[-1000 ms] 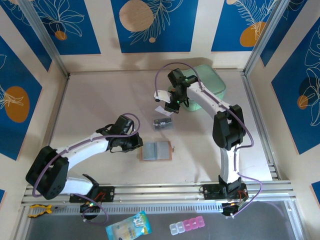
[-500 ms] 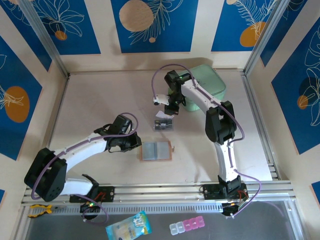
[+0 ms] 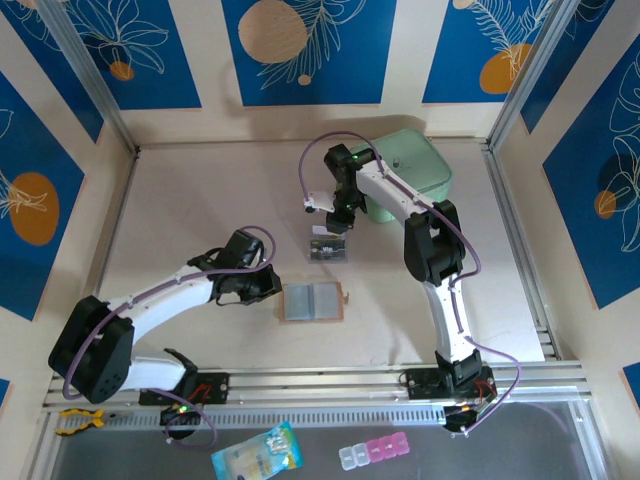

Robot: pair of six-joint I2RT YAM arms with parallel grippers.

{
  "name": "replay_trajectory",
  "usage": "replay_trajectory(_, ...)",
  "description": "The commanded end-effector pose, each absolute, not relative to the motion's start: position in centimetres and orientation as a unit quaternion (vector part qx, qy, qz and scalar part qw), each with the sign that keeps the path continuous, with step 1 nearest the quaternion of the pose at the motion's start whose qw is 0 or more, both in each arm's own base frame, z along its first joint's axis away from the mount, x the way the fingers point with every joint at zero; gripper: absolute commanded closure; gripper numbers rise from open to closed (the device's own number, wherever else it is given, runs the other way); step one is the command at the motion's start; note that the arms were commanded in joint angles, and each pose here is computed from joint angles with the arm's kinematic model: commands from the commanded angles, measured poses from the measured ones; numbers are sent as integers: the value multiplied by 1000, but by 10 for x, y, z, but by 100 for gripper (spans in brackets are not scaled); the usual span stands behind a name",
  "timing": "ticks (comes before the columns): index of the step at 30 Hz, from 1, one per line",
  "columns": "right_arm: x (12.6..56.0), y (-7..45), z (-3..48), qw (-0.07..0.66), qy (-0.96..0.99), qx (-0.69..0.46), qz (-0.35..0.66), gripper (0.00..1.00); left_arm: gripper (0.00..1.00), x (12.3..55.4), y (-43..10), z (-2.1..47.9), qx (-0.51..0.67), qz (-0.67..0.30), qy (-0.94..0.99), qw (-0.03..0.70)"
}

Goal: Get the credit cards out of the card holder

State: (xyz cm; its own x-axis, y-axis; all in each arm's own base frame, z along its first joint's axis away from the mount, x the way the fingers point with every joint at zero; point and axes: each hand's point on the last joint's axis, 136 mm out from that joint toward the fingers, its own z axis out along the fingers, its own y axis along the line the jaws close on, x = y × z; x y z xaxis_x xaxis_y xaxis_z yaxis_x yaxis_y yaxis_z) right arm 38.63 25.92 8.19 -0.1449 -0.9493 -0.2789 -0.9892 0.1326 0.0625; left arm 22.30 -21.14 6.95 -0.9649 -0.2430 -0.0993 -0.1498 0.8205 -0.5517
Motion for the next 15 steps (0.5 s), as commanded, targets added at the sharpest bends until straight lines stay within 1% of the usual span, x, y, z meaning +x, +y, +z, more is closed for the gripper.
replay_trajectory(1,397,259,104,127,757,-633,100,82,86,223,-208,70,-100,-279,951,82)
replay_trajectory(9,401,259,116,150,767,-615,99,79,87,222,-208,70,-99,-281,951,81)
replay_trajectory(15,410,260,108,164,780,-597,86,78,86,222,-208,68,-100,-281,951,81)
